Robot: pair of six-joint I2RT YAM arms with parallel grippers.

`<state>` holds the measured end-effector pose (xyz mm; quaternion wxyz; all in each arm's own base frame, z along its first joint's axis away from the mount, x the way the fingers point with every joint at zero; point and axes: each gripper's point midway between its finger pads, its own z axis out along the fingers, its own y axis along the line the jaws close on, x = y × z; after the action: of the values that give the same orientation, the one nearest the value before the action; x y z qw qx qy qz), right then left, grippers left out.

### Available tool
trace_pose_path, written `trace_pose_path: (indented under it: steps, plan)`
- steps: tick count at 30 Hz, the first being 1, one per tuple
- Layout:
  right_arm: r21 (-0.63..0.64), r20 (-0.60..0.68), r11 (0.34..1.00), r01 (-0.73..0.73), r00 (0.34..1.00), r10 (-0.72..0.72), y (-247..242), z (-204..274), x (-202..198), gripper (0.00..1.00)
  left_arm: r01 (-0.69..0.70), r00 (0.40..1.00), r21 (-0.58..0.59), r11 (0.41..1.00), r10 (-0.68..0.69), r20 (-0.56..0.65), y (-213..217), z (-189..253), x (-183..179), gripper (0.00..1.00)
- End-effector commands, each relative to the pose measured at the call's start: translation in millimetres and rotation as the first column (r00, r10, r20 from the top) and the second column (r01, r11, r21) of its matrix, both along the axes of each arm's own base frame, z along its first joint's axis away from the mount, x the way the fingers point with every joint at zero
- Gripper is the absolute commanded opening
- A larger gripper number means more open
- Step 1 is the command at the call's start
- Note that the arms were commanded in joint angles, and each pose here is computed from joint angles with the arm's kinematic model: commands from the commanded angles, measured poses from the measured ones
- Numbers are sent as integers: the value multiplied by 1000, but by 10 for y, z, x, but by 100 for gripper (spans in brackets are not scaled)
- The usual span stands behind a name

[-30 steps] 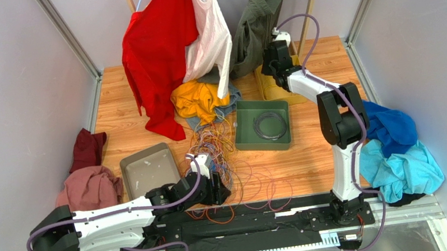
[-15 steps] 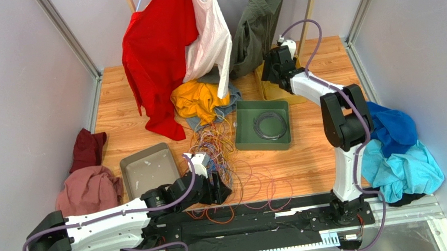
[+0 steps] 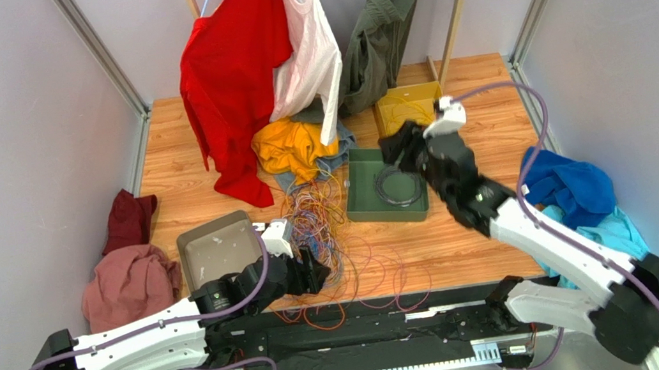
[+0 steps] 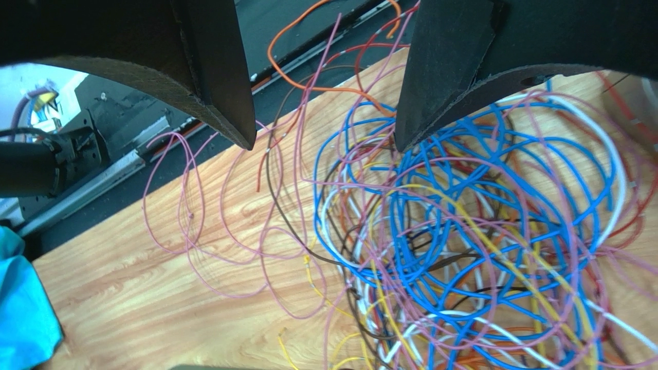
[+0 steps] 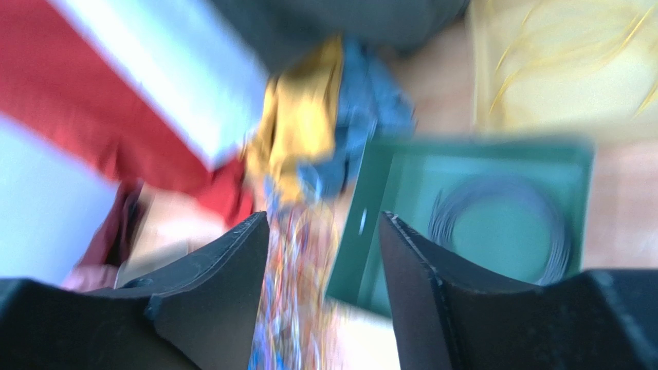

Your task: Untangle the cables

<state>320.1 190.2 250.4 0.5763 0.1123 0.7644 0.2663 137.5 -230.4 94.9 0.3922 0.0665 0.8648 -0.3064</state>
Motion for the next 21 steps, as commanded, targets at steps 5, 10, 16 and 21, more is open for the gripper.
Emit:
trace_pose_path:
  steps: [5, 10, 16, 21]
  plan:
    - [-14, -107, 976, -218, 971, 215, 270, -806, -1055, 58, -98, 995, 1, 995, 98, 31, 240, 138, 73, 76]
    - [-106, -166, 930, -353, 928, 333, 539, -1246, -1477, 58, -56, 996, -24, 998, 57, 63, 114, 276, 95, 75]
    - [-88, -191, 906, -413, 900, 392, 690, -1451, -1585, 58, 23, 998, 53, 998, -25, 49, -274, 279, 173, 59]
    - [-102, -202, 895, -434, 890, 409, 671, -1491, -1666, 58, 84, 996, 85, 993, -85, 4, -542, 128, 175, 55]
